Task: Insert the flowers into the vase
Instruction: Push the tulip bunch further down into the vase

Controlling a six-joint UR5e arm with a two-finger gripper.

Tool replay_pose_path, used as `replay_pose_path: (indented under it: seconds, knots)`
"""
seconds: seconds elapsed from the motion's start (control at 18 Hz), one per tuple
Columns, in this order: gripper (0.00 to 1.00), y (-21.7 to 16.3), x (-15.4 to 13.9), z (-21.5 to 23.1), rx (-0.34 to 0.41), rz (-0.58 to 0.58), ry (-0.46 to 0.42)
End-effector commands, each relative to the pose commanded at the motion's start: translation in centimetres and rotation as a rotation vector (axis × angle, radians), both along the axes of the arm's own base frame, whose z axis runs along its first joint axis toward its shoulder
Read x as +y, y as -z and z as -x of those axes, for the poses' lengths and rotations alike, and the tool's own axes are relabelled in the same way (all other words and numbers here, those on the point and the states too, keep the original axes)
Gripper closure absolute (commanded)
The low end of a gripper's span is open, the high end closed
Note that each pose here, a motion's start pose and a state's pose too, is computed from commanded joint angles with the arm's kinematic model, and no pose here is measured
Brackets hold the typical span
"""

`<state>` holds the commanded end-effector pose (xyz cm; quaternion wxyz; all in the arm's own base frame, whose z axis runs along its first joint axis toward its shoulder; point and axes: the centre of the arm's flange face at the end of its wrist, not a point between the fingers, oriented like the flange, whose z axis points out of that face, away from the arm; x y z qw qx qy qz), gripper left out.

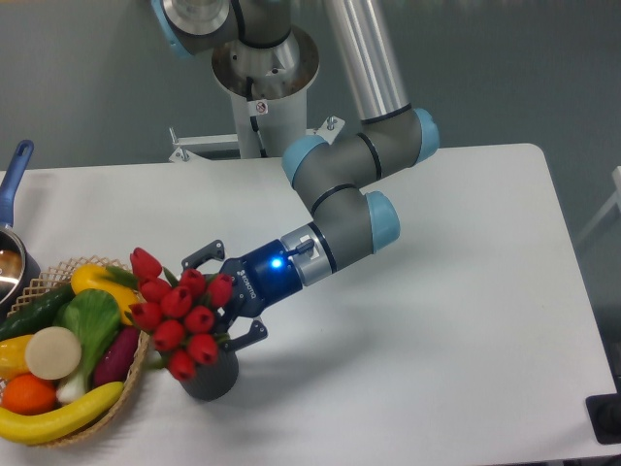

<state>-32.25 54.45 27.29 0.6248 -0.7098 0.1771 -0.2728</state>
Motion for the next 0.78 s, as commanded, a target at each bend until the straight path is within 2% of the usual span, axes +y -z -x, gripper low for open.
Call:
replay_pose_path:
  seconds: [0.17,0.33,0.78]
  knots:
    - [0.00,-0.81,-0.21,0.04,0.018,-0.002,-0.004]
    - [0.00,-0.85,-0.34,0.21,0.091,0.063,-0.011]
    - [0.00,-0.39,-0.47,0.42,0.103,0.083,-0.015]
